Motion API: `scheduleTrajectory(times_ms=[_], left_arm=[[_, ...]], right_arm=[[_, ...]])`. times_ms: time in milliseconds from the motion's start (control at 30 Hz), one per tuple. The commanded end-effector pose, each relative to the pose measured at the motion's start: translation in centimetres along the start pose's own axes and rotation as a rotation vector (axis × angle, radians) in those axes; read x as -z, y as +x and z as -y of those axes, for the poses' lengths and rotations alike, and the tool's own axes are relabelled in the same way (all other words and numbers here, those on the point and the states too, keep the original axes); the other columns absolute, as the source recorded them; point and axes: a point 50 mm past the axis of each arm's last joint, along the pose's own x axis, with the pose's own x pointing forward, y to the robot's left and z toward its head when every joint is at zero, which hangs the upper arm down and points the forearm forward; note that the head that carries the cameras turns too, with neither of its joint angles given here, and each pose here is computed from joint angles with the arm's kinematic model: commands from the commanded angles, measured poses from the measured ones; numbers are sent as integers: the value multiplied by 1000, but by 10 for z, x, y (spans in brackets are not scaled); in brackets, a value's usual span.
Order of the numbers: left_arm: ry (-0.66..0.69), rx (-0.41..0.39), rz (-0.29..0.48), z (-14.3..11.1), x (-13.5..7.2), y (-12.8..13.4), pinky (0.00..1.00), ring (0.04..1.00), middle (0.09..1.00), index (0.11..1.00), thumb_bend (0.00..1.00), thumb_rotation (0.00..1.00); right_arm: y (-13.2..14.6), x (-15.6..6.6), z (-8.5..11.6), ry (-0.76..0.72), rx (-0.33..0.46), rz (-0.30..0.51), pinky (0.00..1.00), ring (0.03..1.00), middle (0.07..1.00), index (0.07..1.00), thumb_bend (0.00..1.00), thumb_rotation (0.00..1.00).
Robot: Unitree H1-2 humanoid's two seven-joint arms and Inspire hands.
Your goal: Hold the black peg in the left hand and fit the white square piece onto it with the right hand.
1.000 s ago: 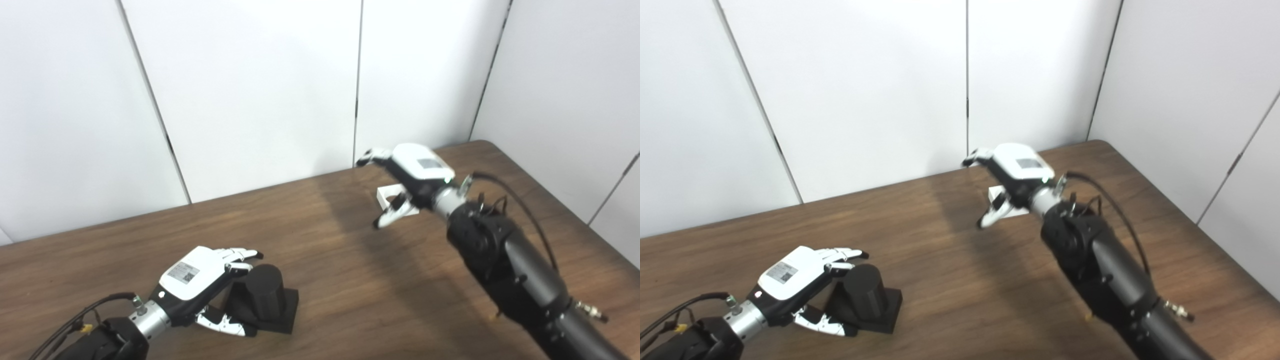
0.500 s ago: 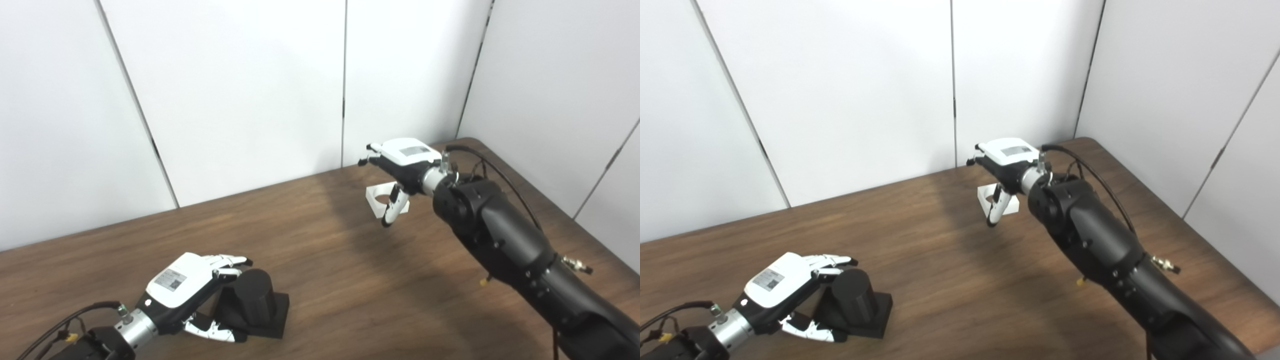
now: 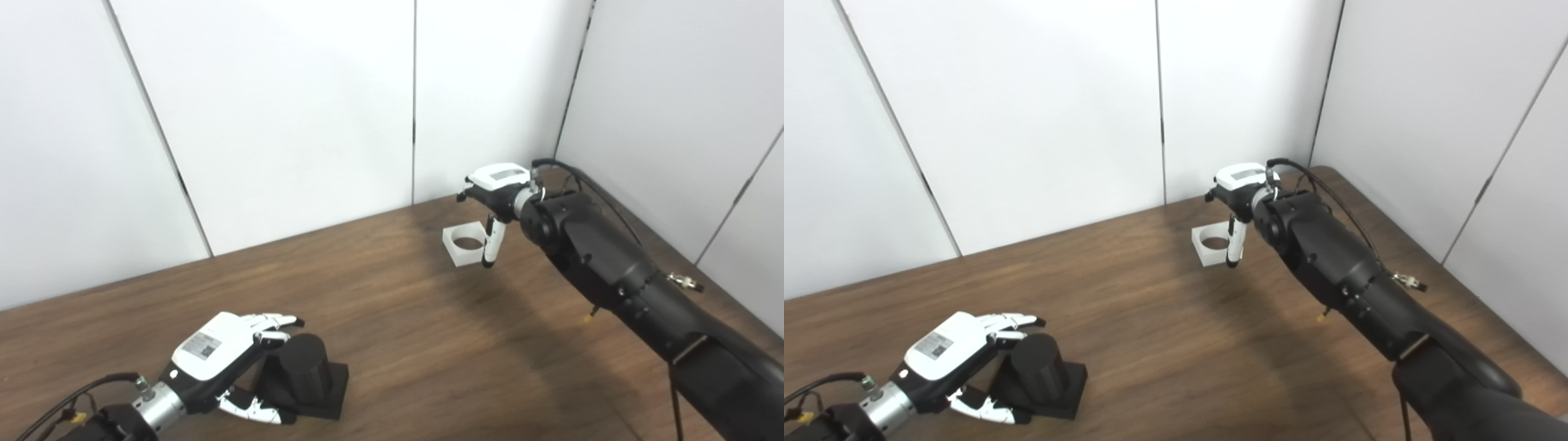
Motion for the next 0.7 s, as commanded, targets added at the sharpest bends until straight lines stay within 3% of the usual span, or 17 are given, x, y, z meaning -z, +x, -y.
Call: scheduleTrajectory(times_ms=[0,233,667], left_arm=[[29,264,-44,50,5,-45,727,833,860,491,524,62],[21,256,-39,48,2,-44,718,831,860,491,524,62],[15,250,-29,42,-4,-45,699,818,857,491,524,60]], right_arm=[[1,6,33,-27,105,-18,840,947,985,877,1000,189],[12,7,16,24,89,1,857,940,982,946,1000,241],[34,2,-12,68,85,25,786,885,917,808,949,240]])
